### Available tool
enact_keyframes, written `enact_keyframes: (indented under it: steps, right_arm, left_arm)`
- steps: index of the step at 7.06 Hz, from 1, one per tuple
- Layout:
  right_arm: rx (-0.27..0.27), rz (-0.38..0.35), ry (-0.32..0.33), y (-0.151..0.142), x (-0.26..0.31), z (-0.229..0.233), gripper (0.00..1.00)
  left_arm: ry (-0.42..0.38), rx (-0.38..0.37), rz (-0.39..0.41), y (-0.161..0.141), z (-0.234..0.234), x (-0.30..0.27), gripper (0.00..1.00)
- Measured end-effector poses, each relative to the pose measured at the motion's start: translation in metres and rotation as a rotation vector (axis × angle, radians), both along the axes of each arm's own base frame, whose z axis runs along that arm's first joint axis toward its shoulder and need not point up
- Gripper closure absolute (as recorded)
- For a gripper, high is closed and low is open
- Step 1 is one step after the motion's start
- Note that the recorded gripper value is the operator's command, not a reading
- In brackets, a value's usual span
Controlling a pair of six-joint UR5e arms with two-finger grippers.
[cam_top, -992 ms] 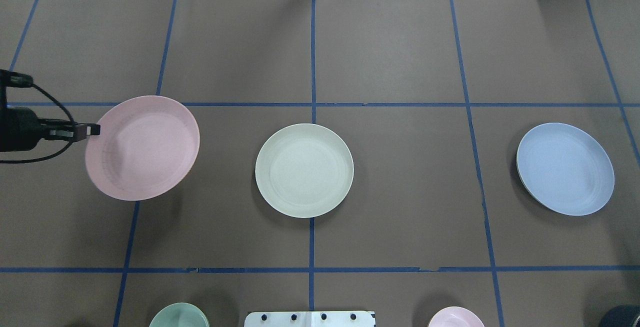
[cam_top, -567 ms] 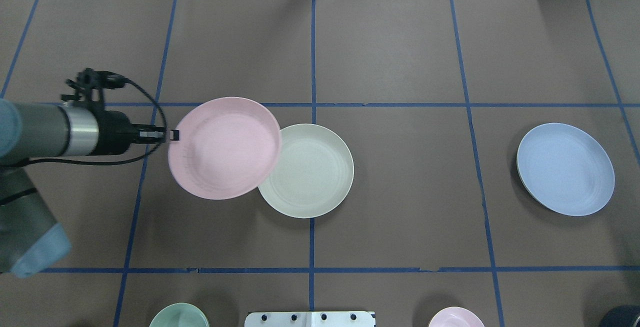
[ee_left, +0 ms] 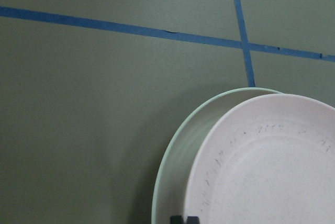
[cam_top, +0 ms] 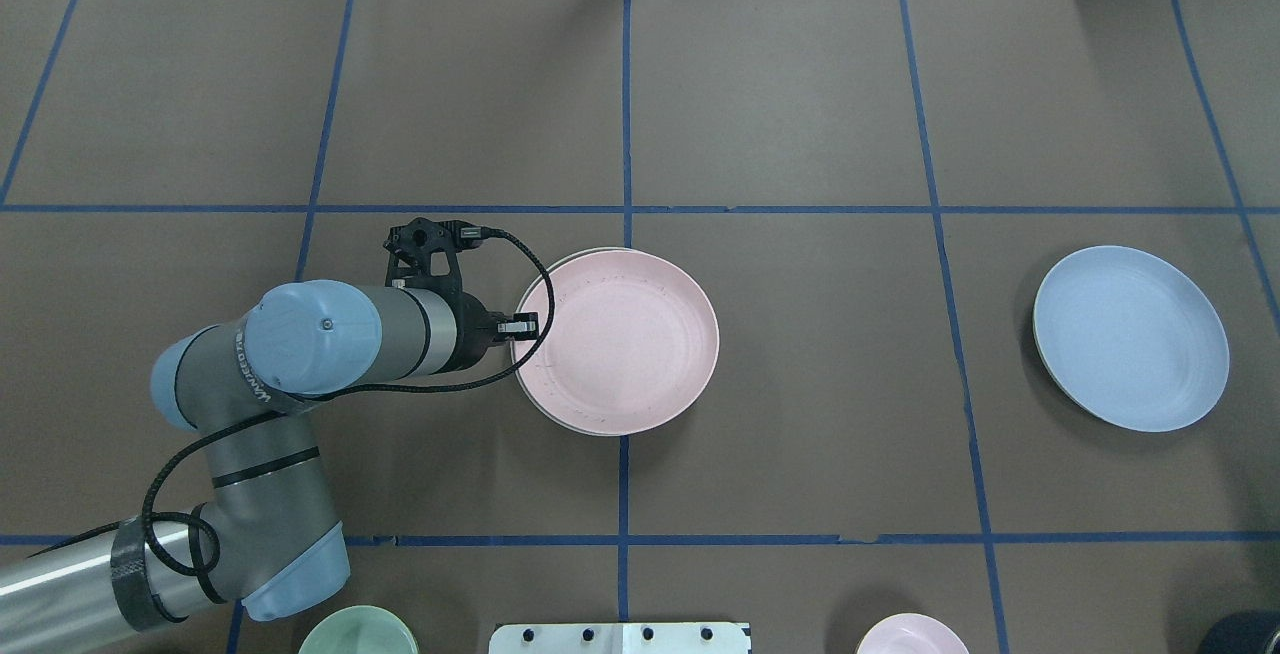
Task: Stack three plates with pink and blue
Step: 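Open the left gripper and withdraw it from the stacked plates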
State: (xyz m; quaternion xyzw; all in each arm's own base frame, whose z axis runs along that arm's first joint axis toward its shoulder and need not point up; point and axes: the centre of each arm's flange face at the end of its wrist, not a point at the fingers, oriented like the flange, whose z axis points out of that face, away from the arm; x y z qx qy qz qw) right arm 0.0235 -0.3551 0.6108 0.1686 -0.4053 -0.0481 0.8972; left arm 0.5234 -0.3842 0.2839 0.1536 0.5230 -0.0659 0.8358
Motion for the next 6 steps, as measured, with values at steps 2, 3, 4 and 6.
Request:
enact_keyframes:
  steps: [2, 3, 4, 6]
  right_arm:
    - [-0.002, 0.002, 0.000, 0.000, 0.000, 0.000, 0.00]
    - [-0.015, 0.008, -0.003, 0.000, -0.001, 0.001, 0.00]
    - [-0.040, 0.018, -0.008, 0.000, -0.004, 0.002, 0.01]
    - [-0.090, 0.042, -0.006, -0.002, -0.018, 0.003, 0.02]
  left_arm:
    - [-0.014, 0.030, 0.007, -0.003, 0.002, -0.004, 0.00]
    - [-0.028, 0.099, 0.028, -0.010, -0.004, -0.019, 0.00]
    - [-0.054, 0.177, 0.066, -0.025, -0.006, -0.043, 0.00]
    - [-0.150, 0.335, 0.189, -0.060, 0.029, -0.133, 0.00]
